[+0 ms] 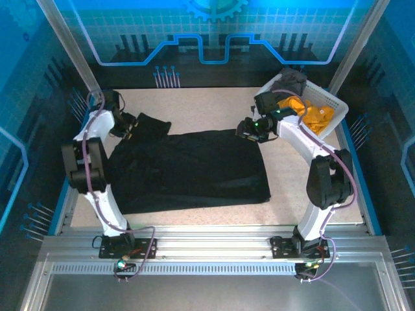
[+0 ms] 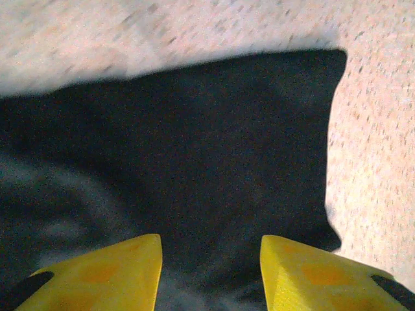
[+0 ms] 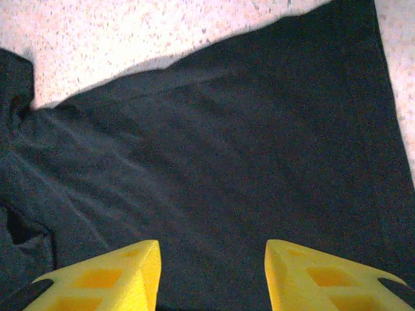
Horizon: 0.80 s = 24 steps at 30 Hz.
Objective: Fold and stack the t-shirts
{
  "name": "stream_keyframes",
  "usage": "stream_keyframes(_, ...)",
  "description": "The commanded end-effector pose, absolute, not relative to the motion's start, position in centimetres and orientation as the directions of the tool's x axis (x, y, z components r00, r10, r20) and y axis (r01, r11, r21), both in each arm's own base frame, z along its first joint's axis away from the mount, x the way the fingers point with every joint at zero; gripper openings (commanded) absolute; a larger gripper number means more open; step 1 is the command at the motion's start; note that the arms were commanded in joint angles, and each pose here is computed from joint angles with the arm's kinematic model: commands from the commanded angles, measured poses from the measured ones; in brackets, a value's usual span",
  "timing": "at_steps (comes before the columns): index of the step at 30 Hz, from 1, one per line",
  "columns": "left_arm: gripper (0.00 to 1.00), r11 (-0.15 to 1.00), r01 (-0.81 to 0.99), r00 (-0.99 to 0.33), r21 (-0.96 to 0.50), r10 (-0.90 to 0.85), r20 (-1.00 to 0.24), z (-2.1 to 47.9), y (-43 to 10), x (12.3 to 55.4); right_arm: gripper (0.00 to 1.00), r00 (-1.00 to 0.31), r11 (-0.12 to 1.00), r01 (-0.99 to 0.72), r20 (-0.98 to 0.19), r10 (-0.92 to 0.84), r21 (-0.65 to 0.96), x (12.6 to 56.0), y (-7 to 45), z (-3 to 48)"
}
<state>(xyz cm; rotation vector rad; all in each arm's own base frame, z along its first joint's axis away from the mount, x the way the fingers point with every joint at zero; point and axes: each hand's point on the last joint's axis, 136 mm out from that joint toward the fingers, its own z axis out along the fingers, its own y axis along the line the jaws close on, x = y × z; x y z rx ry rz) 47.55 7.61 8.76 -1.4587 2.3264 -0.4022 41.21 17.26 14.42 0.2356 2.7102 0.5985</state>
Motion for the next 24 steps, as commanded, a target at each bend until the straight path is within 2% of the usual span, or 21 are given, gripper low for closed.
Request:
stream_keyframes(1,0.47,0.494,-0.750,-0.419,-0.441,-0.870,-0.261,8.5,9.4,51.8,0.48,-0.936,0.892,0.045,-0.293,0.196,0.450,41.5,17.9,15.0)
stream_keyframes(5,0.52,0.527,-0.734,-0.425,-0.428,-0.848,-0.315,7.0,10.8,55.8,0.49,-0.936,0.884,0.059,-0.283,0.211,0.465,41.0,18.0,15.1)
stream_keyframes(11,0.54,0.582,-0.704,-0.455,-0.406,-0.809,-0.372,5.0,11.7,59.5,0.49,-0.935,0.887,0.098,-0.263,0.237,0.451,39.9,17.2,14.5)
stream_keyframes(20,0.56,0.633,-0.686,-0.569,-0.359,-0.774,-0.278,1.2,8.0,59.9,0.50,-0.932,0.881,0.126,-0.249,0.262,0.457,40.7,16.7,14.0)
stream_keyframes(24,0.56,0.627,-0.707,-0.593,-0.327,-0.778,-0.208,0.3,6.4,58.5,0.50,-0.934,0.880,0.130,-0.242,0.263,0.456,41.6,17.0,13.5)
